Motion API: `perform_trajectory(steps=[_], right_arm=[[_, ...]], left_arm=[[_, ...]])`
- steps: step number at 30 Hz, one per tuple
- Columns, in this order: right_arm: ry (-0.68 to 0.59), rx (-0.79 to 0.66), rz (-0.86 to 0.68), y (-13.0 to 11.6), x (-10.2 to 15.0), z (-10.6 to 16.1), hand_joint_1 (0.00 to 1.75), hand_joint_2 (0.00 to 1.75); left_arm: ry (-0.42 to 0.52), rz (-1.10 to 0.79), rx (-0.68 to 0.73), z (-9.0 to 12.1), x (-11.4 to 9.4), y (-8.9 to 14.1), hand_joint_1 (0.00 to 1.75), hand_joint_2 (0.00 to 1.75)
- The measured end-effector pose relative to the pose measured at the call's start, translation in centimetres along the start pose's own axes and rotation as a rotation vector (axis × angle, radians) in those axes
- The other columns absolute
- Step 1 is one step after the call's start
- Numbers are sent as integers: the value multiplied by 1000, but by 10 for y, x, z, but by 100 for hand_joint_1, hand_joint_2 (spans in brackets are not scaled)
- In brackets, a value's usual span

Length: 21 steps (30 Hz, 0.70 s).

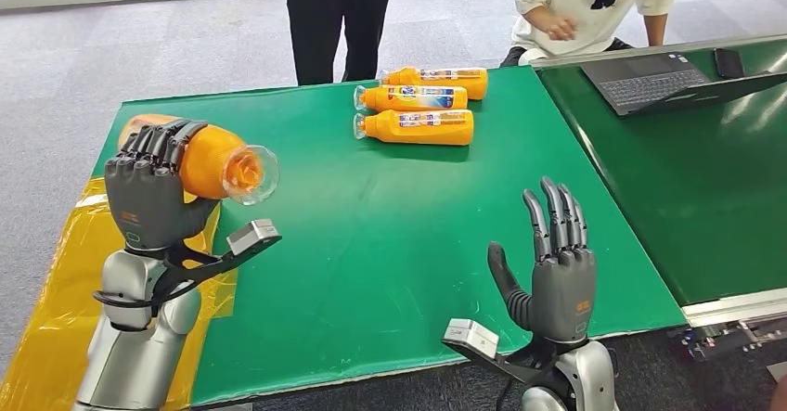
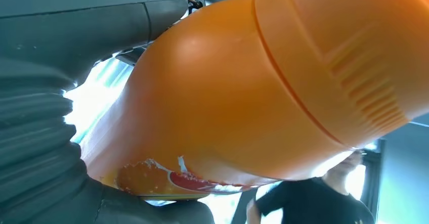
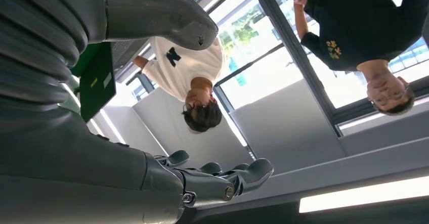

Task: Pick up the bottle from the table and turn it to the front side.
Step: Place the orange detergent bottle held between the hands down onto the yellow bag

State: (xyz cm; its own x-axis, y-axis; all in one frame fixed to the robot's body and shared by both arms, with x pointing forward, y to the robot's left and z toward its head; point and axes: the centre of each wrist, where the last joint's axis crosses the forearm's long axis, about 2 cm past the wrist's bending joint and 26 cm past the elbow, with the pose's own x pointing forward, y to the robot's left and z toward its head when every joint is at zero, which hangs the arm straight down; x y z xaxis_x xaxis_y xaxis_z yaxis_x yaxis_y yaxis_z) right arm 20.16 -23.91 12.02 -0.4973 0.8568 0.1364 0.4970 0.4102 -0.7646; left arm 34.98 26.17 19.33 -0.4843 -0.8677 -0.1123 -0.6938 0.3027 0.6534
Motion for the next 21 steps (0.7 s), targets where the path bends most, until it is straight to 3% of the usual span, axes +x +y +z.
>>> perform_trajectory(steps=[4,10,14,21], right_arm=[[7,7,-2,-2,4,9,0,175],[41,6,-6,-2,10,14,0,175],[64,0,-7,-2,11,12,0,175],[85,-3,-23,-3,10,14,0,175]], left_arm=[[-22,-119,-47,7,-14,5,175,175],[-2,-196,-95,19,-18,8,175,175],[83,-249,-139,34,-26,9,175,175],[211,-328,-268,79,-32,8,175,175]])
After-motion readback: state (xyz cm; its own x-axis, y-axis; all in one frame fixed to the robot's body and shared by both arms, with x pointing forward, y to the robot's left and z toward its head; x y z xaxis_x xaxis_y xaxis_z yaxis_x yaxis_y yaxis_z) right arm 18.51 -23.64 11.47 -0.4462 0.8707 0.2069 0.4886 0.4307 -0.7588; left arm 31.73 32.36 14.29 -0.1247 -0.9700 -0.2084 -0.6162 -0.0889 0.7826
